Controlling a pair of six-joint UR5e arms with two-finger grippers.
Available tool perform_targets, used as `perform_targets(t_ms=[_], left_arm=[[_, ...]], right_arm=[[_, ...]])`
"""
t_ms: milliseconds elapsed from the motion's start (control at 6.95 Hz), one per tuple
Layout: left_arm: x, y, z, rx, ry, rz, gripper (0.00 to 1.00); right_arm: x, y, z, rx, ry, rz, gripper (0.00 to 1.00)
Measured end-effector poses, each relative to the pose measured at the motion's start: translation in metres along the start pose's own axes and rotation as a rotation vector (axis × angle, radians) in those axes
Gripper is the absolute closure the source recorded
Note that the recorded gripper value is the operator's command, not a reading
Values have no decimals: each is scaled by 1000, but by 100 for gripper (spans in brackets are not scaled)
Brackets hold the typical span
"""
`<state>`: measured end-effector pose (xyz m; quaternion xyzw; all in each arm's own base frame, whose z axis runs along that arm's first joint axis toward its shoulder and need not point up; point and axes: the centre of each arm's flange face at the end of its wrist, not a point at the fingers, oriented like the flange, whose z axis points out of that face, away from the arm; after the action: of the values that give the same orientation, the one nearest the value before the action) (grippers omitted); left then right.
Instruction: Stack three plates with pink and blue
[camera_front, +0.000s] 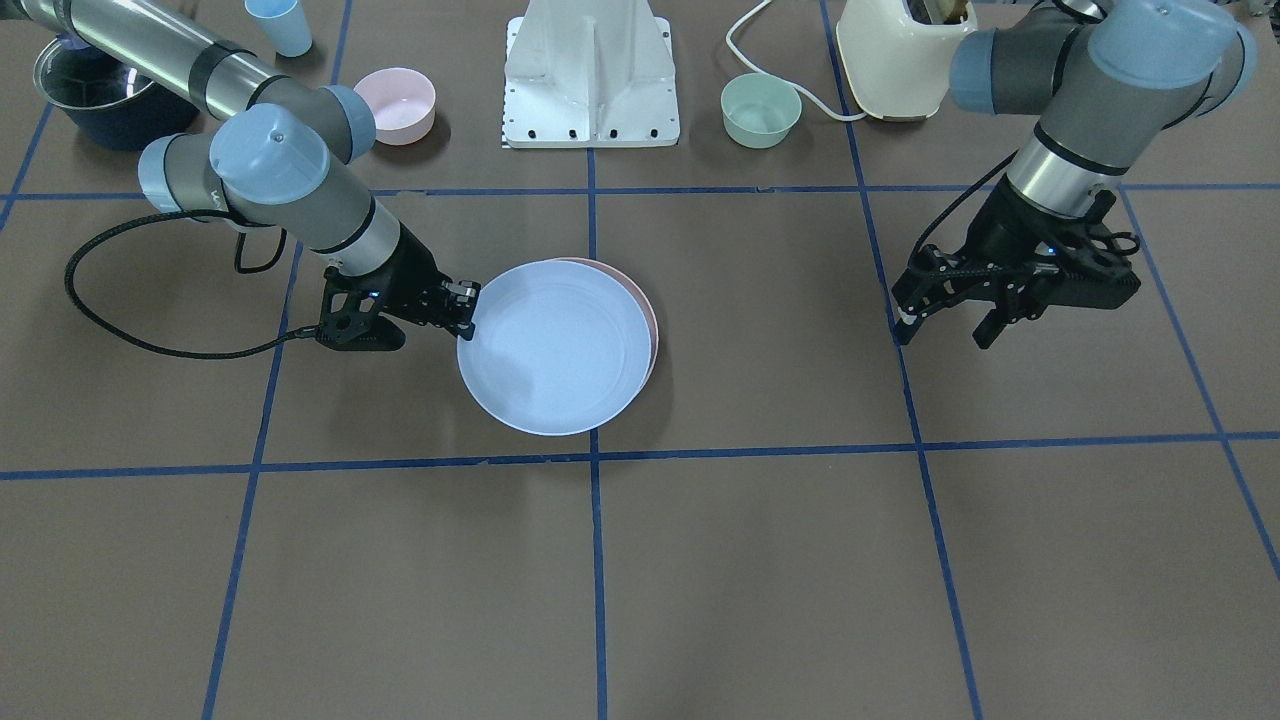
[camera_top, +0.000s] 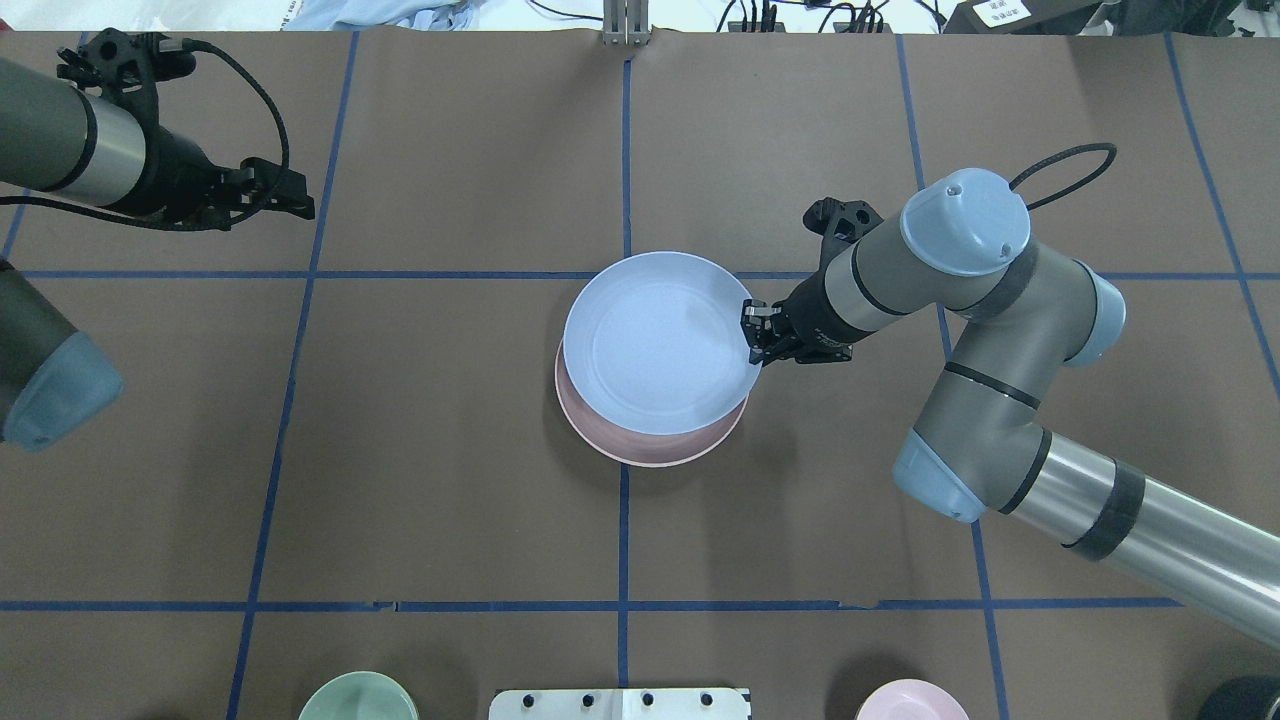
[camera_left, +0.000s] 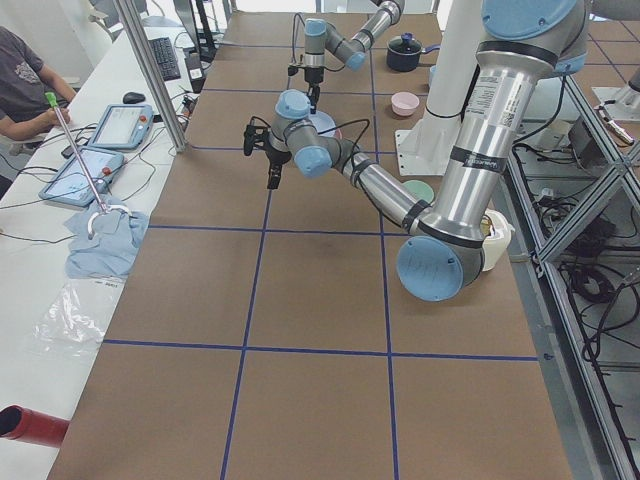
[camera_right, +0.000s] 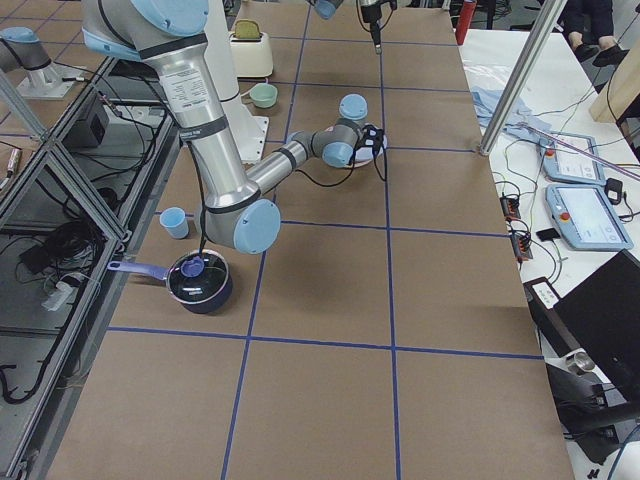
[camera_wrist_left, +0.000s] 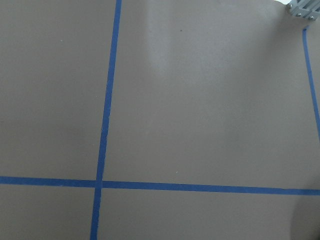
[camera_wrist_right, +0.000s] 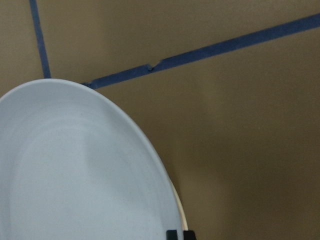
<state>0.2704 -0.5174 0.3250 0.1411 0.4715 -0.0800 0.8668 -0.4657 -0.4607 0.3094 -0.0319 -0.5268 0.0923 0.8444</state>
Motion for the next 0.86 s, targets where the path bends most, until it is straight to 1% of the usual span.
perform_targets(t_ms=[288,432,576,864], left_arm=[[-3,-1,2,2,-7,5,0],[-5,0,3,0,-11,3,0],[-9,2,4,-2,-15,1,0],[-13,3,5,-4,-20,3,0]], right_arm=[[-5,12,-2,-13,-8,-12,100],[-7,16,0,-19,-5,-14,6],[-7,17,2,-19,-1,-14,0],[-5,16,-4,-9,-4,-14,0]])
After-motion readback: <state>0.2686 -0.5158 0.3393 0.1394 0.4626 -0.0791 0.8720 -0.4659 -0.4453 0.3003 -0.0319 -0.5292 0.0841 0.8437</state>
